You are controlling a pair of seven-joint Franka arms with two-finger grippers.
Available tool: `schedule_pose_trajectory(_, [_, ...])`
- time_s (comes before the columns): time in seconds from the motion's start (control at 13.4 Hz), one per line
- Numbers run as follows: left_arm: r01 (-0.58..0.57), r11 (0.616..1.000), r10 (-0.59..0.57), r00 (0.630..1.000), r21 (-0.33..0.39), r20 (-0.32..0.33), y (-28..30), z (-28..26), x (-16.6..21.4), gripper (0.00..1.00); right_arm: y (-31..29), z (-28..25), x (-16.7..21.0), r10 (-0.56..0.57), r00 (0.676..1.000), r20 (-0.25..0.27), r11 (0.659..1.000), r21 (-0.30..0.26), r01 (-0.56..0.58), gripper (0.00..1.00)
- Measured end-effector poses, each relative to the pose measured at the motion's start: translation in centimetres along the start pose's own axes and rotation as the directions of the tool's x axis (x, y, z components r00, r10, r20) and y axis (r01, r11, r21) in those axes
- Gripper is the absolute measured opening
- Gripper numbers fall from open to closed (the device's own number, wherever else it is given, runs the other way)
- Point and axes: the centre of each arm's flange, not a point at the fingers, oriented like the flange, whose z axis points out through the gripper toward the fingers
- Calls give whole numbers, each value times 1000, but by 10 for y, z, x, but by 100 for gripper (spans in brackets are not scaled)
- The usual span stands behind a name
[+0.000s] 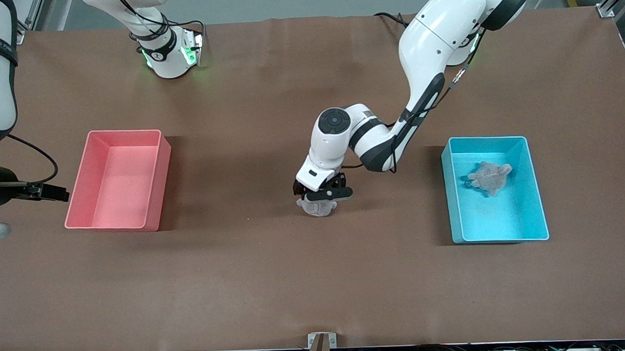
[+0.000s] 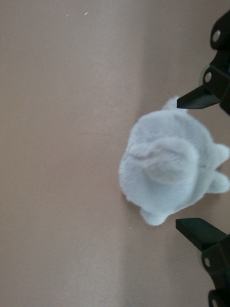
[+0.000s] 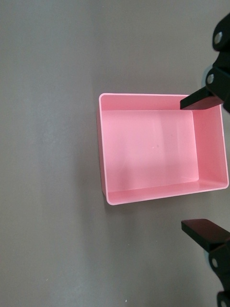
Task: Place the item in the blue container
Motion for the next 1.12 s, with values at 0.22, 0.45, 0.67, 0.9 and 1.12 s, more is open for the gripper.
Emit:
schedule_pose_trajectory(0.22, [6,1000,-6,1000,-14,-18,-6,9,5,100,-2,-2,2,-3,1000,-17,1000,1,3,100])
schedule_pose_trajectory(0.45, [5,1000,-6,1000,-27,-18,-5,18,3,100,-4,-2,2,-7,1000,-20,1000,2,7,100])
schedule_pose_trajectory(0.67, [-2,999,1,1000,-45,-17,2,27,-3,100,-11,0,2,-18,1000,-20,1000,6,18,100])
schedule_pose_trajectory(0.9, [4,999,-5,1000,-55,-20,2,31,-2,81,-20,15,3,-32,999,-5,999,6,32,100])
schedule_pose_trajectory(1.12, [29,998,-30,999,-64,-27,4,26,2,50,-19,21,-10,-34,998,-49,999,8,34,100])
